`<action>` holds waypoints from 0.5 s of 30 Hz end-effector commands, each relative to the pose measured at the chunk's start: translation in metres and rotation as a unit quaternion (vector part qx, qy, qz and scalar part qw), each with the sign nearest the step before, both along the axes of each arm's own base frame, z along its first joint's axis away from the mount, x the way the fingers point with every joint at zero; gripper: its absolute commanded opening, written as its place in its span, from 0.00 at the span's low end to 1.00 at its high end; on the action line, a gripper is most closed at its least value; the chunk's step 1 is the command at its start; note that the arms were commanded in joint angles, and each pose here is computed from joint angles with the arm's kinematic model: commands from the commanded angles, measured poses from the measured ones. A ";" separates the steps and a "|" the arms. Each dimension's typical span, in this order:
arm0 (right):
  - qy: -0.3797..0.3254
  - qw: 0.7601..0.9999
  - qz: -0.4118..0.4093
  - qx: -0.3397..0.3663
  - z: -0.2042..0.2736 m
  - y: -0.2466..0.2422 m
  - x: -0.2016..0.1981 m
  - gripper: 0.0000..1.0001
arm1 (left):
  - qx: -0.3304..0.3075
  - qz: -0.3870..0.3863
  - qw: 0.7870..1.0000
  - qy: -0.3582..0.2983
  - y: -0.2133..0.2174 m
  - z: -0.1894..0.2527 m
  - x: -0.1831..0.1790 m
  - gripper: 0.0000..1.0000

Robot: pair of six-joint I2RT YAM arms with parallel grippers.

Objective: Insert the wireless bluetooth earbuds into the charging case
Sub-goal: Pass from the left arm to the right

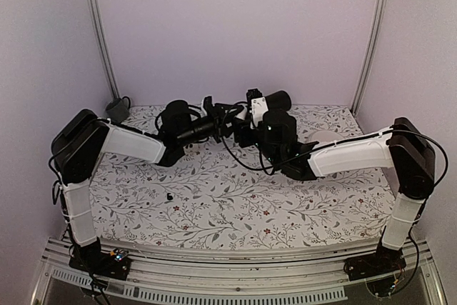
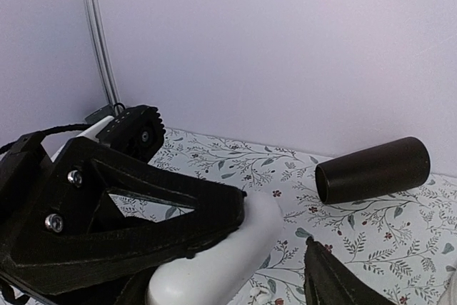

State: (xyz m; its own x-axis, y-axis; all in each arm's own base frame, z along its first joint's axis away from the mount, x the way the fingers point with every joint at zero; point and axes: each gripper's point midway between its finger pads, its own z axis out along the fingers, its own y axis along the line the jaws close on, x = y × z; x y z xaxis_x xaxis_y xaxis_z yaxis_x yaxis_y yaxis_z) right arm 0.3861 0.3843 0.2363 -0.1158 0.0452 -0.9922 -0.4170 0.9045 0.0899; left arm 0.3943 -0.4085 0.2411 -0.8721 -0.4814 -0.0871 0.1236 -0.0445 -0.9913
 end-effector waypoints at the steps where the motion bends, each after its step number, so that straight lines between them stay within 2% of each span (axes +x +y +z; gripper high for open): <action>1: -0.017 0.999 -0.030 -0.002 0.008 -0.005 0.009 0.57 | -0.032 -0.013 0.999 -0.040 -0.002 0.045 -0.013 0.29; 5: -0.021 0.999 -0.025 -0.004 0.012 -0.003 0.006 0.38 | -0.031 -0.012 0.999 -0.038 -0.003 0.044 -0.014 0.30; 11: -0.019 1.000 -0.013 0.005 0.019 -0.004 -0.001 0.07 | -0.028 -0.013 0.998 -0.047 -0.003 0.046 -0.016 0.46; 15: -0.020 1.000 0.005 0.011 0.026 -0.003 -0.007 0.04 | -0.026 -0.014 0.998 -0.050 -0.004 0.046 -0.016 0.59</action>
State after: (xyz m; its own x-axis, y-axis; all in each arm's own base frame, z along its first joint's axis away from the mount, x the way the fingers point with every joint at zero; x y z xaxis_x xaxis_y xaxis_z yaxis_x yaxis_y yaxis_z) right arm 0.3826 0.3872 0.2433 -0.0913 0.0329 -0.9953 -0.4141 0.9077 0.0680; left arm 0.3967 -0.4059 0.2488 -0.8572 -0.5056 -0.0983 0.1391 -0.0435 -0.9893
